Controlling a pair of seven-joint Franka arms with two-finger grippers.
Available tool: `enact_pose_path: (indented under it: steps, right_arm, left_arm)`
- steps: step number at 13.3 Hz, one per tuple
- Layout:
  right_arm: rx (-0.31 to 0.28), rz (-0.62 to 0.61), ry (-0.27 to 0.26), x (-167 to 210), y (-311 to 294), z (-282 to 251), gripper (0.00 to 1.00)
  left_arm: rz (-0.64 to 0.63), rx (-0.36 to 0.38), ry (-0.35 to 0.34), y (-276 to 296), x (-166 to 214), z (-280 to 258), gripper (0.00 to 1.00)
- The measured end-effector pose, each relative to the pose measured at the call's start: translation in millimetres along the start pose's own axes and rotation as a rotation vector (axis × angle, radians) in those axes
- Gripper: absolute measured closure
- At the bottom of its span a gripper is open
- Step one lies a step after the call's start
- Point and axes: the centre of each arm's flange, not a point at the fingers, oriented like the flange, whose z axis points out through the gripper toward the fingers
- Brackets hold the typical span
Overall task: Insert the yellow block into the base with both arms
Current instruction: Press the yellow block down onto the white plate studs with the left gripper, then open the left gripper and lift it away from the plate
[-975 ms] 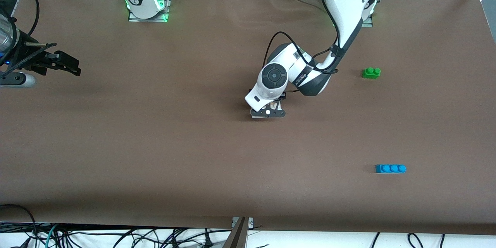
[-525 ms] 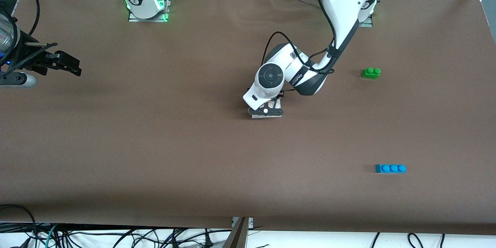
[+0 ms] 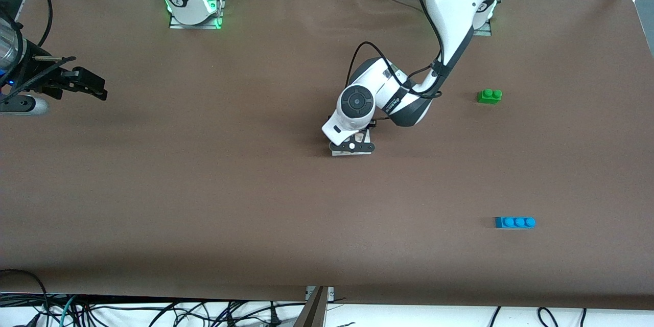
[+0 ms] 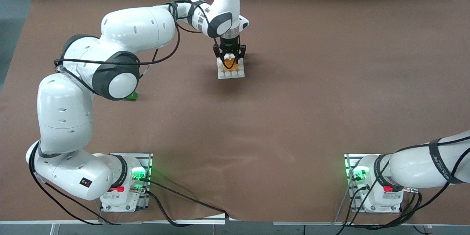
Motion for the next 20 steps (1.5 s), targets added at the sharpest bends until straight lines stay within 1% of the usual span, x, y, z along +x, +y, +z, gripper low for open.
enact_pose_path:
  steps: [11, 12, 15, 16, 18, 20]
  right_arm:
    - [0.000, 0.000, 0.000, 0, 0, 0, 0.00]
    - [0.000, 0.000, 0.000, 0, 0, 0, 0.00]
    - [0.000, 0.000, 0.000, 0, 0, 0, 0.00]
    - [0.000, 0.000, 0.000, 0, 0, 0, 0.00]
    - [0.000, 0.000, 0.000, 0, 0, 0, 0.00]
    - [0.000, 0.000, 0.000, 0, 0, 0, 0.00]
  left_arm:
    - [0.002, 0.004, -0.009, 1, -1, 8, 0.38]
    - [0.002, 0.005, -0.011, 1, -1, 9, 0.31]
    - [-0.004, 0.006, -0.012, -1, 0, 10, 0.02]
    - [-0.005, 0.006, -0.011, -1, 1, 10, 0.00]
    - [-0.012, 0.000, -0.002, -3, 3, 4, 0.00]
    - [-0.039, -0.009, 0.023, -16, 12, -30, 0.00]
